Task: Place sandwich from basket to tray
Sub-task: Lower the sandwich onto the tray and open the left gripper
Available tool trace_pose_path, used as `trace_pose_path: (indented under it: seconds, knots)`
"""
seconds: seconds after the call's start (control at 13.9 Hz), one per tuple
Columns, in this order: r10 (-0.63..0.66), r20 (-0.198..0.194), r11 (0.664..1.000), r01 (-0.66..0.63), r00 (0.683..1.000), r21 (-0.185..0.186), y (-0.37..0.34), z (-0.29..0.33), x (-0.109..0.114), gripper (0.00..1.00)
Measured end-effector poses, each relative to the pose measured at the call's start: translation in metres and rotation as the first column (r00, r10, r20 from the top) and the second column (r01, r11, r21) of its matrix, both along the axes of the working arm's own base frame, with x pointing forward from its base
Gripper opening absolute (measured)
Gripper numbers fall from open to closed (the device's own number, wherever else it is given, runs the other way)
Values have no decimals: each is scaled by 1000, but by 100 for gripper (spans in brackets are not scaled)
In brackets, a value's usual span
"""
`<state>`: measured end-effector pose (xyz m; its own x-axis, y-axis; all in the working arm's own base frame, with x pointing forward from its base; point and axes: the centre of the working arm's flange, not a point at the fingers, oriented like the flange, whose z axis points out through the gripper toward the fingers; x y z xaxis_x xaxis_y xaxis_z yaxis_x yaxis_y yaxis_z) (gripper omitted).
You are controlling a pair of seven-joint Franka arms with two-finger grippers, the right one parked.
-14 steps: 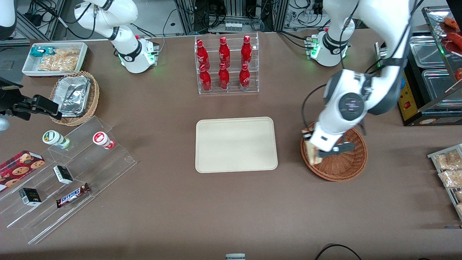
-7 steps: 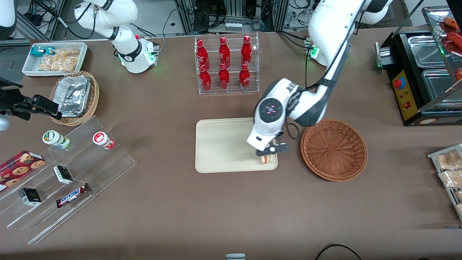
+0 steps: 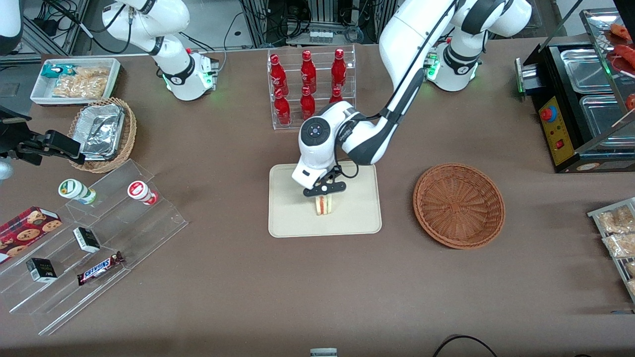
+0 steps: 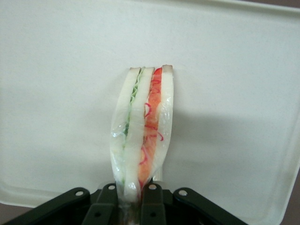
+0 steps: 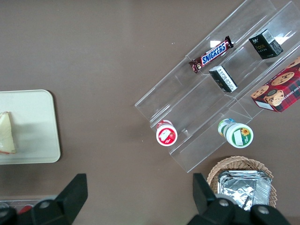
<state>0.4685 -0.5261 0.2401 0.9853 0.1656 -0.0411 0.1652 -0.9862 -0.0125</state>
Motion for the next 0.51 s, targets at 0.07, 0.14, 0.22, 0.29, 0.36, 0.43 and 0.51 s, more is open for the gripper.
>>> trace_pose_path:
  seconds: [0.07, 0.14, 0.22, 0.29, 0.36, 0.43, 0.51]
  knots:
    - [1, 2, 1000, -1, 1000, 0, 0, 1, 1, 15]
    - [3, 5, 1000, -3, 1000, 0, 1, 1, 3, 14]
    - [4, 9, 1000, -4, 1000, 2, 3, 2, 5, 15]
    - [5, 11, 1000, -5, 1000, 5, 4, 2, 6, 19]
    - [5, 12, 1000, -5, 1000, 5, 4, 2, 6, 30]
    - [6, 13, 1000, -6, 1000, 5, 4, 2, 7, 38]
    - [8, 18, 1000, -8, 1000, 2, 5, 4, 9, 49]
